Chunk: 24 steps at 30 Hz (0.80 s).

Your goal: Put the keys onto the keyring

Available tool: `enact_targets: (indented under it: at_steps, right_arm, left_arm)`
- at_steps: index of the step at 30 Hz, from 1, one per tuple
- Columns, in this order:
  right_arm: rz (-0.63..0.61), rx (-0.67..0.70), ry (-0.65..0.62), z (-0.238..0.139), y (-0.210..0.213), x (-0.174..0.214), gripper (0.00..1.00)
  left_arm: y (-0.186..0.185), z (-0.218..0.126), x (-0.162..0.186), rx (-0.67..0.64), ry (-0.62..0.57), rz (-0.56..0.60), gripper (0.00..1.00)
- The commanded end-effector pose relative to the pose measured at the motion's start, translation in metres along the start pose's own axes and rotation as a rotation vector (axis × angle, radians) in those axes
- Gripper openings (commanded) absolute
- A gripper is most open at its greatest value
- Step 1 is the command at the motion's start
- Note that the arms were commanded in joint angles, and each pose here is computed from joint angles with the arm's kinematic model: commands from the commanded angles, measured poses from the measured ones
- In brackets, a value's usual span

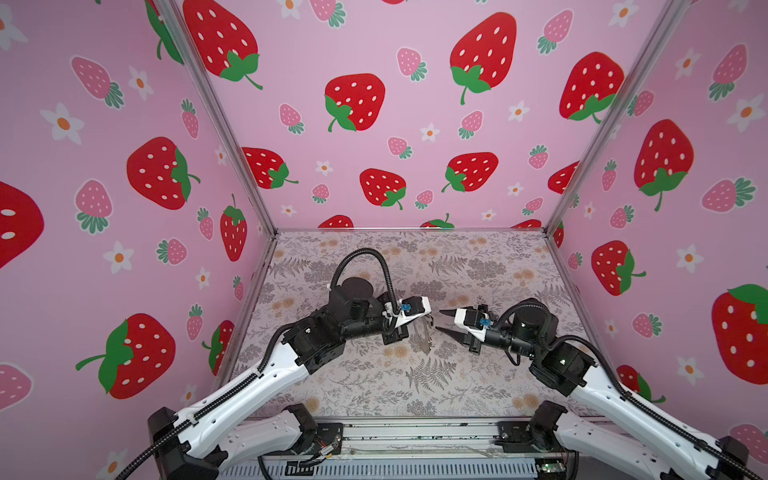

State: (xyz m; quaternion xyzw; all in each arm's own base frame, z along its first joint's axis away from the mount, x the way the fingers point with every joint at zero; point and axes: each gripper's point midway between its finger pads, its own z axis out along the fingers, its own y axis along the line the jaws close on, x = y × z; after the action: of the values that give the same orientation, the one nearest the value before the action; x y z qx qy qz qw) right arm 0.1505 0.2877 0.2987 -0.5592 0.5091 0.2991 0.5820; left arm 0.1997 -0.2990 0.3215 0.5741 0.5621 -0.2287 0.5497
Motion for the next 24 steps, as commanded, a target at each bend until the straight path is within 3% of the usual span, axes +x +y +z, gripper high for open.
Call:
enact_targets:
  at_steps: [1, 11, 24]
  right_arm:
    - [0.036, 0.022, -0.05, 0.003, -0.007, -0.012, 0.41]
    - [0.058, -0.046, -0.068, 0.015, -0.004, -0.019, 0.4]
    - [0.065, 0.001, -0.065, 0.01, -0.013, -0.024, 0.27]
  left_arm:
    - [0.008, -0.008, -0.034, -0.023, -0.143, -0.009, 0.0]
    - [0.012, -0.01, -0.045, -0.045, -0.204, -0.011, 0.0]
    - [0.012, -0.012, -0.048, -0.021, -0.208, 0.008, 0.0]
